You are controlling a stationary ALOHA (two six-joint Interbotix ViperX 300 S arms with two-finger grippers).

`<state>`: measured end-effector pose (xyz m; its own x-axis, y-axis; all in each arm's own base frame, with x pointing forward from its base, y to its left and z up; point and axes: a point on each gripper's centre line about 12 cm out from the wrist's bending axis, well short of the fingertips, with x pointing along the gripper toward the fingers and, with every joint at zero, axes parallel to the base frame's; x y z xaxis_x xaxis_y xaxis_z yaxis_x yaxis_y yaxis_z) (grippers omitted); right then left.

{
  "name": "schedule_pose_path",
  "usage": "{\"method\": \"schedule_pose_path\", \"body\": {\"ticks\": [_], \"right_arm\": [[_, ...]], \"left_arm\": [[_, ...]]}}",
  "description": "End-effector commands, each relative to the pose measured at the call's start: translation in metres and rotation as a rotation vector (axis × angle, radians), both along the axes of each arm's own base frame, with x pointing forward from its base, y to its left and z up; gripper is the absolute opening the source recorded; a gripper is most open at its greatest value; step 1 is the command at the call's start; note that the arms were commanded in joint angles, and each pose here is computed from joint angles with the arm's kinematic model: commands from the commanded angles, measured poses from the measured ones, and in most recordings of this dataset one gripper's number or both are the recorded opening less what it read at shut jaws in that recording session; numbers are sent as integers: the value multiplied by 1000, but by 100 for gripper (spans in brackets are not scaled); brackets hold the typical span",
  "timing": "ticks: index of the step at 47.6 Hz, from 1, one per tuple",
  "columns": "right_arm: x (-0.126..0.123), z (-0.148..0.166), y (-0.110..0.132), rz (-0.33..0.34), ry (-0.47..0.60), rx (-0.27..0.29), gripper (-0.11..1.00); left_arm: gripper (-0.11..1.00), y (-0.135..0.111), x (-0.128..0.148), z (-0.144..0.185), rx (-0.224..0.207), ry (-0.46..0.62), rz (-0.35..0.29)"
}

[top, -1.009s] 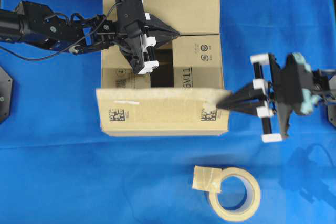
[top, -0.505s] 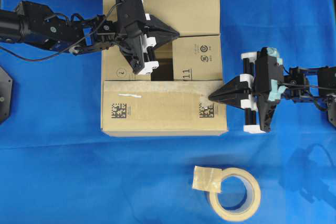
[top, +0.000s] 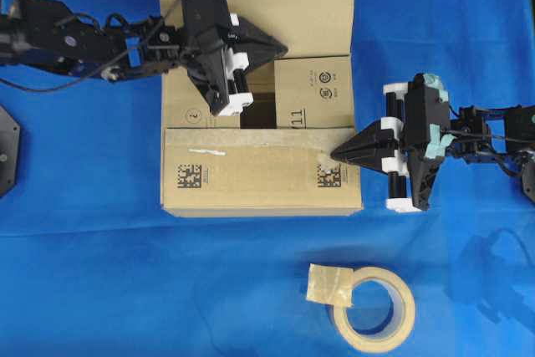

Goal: Close the cardboard box.
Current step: 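Lift the left gripper up behind the back flap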

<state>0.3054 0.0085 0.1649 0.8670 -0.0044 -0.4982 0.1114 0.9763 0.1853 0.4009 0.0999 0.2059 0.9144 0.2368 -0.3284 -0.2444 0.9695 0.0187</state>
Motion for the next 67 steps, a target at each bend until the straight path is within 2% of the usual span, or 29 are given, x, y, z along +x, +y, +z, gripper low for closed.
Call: {"method": "schedule_pose_path", "body": {"ticks": [1, 9, 15, 24, 30, 40, 46, 53, 67], "right_arm": [[3, 3, 0, -2, -8, 3, 0], [3, 3, 0, -2, -8, 3, 0], [3, 3, 0, -1, -11, 0, 0], [3, 4, 0, 2, -20, -6, 0], [3, 4, 0, 2, -20, -7, 0], [4, 5, -1, 3, -27, -11, 0], [4, 5, 0, 4, -29, -11, 0], [4, 5, 0, 5, -29, -12, 0], [4, 6, -1, 3, -37, -14, 0]], "left_arm": [[0, 3, 0, 39, 20, -69, 6], [0, 20, -8, 70, 26, -77, 47], [0, 46, -17, 88, 26, -53, 111], [0, 101, -31, 89, 40, 105, 212], [0, 122, -35, 77, 11, 229, 237], [0, 128, -28, 45, -46, 376, 221], [0, 129, -24, 33, -69, 403, 221], [0, 122, -19, 35, -57, 407, 196], [0, 105, -12, 43, -71, 448, 153]]}}
